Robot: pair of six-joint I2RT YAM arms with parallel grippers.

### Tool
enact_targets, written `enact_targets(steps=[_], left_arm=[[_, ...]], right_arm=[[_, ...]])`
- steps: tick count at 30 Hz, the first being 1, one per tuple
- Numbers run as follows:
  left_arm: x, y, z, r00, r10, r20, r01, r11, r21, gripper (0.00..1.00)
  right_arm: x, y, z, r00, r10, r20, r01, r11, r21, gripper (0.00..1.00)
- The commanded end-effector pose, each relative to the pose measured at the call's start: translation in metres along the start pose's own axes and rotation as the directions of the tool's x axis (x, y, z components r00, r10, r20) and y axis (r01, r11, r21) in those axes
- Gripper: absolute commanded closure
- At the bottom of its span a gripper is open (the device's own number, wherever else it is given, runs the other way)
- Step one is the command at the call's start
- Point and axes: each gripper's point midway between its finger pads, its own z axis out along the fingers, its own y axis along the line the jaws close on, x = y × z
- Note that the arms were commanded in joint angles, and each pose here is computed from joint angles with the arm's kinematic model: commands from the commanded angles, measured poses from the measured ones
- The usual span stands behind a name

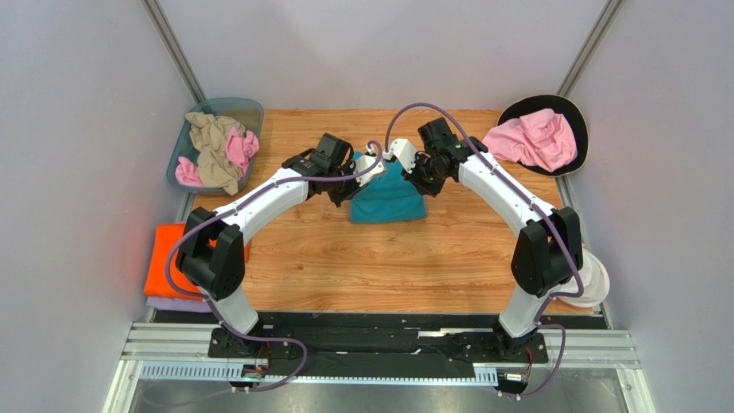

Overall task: Fold and stack the t-shirts
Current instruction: Fold the tshirt

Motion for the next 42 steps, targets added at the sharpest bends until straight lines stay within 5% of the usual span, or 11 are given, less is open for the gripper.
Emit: enact_targets(steps=[1,18,42], left_arm=[[-0.033,0.024,-0.013,0.996,0.05,0.078,-0.046,0.997,-0.061,1.0],[-0.049,0.027,-0.028,0.991,0.035,0.128,-0.028,0.998,-0.055,1.0],[0.044,-0.108,-0.051,0.997,0.078,-0.015,-0.074,0.981,0.181,1.0]], right_arm=[[-0.011,-0.018,-0.012,0.999,-0.032,0.018,0.031,0.998,0.054,1.0],[-0.01,-0.019,-0.026,0.999,-0.016,0.046,0.013,0.998,0.056,1.0],[0.046,0.128,-0.067,0.999,-0.031,0.034,0.034,0.993,-0.111,1.0]])
